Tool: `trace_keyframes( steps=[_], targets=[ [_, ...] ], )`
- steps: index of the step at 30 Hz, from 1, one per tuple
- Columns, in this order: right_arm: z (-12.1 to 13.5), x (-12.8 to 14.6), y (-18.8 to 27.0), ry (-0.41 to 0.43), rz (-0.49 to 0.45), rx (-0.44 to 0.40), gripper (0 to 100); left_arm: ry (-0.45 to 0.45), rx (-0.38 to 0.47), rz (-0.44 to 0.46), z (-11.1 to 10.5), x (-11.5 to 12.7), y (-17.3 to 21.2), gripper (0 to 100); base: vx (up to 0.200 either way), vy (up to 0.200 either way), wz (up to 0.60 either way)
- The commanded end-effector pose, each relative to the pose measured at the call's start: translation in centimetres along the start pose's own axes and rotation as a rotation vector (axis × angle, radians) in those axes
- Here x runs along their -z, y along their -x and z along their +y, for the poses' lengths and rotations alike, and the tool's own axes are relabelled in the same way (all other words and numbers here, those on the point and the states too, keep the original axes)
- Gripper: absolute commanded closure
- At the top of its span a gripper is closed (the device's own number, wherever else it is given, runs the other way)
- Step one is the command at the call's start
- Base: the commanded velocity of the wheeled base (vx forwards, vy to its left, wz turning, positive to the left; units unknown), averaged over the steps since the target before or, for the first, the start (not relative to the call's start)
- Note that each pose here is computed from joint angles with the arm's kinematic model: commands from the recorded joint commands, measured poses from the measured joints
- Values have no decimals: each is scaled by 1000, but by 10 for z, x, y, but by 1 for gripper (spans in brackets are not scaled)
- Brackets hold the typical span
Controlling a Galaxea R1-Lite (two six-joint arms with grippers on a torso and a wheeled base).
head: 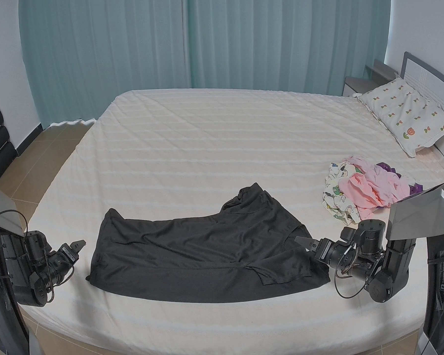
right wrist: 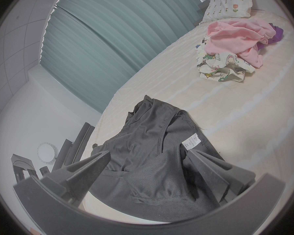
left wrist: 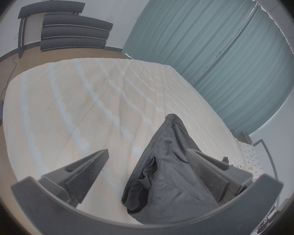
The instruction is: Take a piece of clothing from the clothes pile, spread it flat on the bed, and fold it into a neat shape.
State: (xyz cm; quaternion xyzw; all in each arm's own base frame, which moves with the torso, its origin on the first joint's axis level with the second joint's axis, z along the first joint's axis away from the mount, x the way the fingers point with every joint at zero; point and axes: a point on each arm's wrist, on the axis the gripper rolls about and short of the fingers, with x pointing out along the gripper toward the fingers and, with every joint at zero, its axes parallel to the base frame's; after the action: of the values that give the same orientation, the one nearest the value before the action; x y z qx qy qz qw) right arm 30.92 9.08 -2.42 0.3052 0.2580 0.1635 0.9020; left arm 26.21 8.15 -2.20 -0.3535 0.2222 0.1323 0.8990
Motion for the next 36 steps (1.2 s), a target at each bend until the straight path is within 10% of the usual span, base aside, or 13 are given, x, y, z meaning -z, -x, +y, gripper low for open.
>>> trace_keyframes(
  steps=[1,36],
  targets=[
    [1,0,0,2,-5,-6,0,-2,13,-21,-2,-3,0,0,0,0,0],
    [4,3,-1,5,6,-14,0,-7,1,-5,-1,1,0,0,51,69,0]
  ],
)
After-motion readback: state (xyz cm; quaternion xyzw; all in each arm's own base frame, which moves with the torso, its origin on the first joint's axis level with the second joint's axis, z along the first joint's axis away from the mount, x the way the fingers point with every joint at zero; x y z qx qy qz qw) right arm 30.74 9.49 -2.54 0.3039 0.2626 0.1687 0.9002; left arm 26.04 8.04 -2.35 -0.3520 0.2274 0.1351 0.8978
